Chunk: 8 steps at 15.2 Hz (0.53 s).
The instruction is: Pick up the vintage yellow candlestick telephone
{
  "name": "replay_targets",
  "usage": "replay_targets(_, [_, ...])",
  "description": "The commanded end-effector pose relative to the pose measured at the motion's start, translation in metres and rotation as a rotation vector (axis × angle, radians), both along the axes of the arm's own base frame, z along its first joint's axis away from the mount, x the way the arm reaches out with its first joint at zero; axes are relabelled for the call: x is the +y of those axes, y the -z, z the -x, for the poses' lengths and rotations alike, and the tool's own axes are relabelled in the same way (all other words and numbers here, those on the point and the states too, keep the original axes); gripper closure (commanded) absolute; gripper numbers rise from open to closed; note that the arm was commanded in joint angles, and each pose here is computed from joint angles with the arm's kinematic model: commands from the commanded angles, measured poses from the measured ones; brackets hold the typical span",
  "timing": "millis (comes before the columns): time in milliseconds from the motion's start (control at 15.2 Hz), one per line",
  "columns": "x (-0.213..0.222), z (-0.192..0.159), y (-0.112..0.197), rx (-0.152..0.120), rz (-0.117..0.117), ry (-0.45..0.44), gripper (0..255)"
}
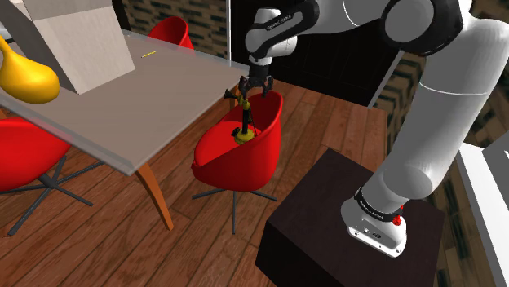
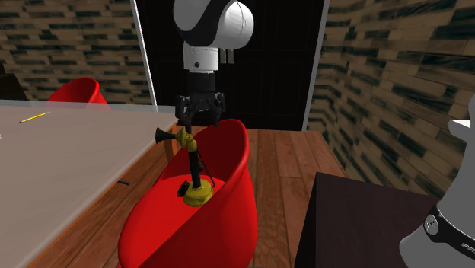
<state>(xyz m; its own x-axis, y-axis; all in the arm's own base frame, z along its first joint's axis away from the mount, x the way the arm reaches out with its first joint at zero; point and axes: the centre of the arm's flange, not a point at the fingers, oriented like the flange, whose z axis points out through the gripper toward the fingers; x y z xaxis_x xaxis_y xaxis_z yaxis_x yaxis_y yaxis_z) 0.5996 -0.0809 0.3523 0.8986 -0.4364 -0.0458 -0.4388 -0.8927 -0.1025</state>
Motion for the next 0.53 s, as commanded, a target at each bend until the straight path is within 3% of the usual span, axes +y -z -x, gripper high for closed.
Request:
replay_targets(0, [-0.012, -0.018, 0.017, 0.007, 0.002, 0.033, 0])
replay_targets(462, [-0.053, -0.075, 0.078, 0.032, 0.008, 0.144, 0])
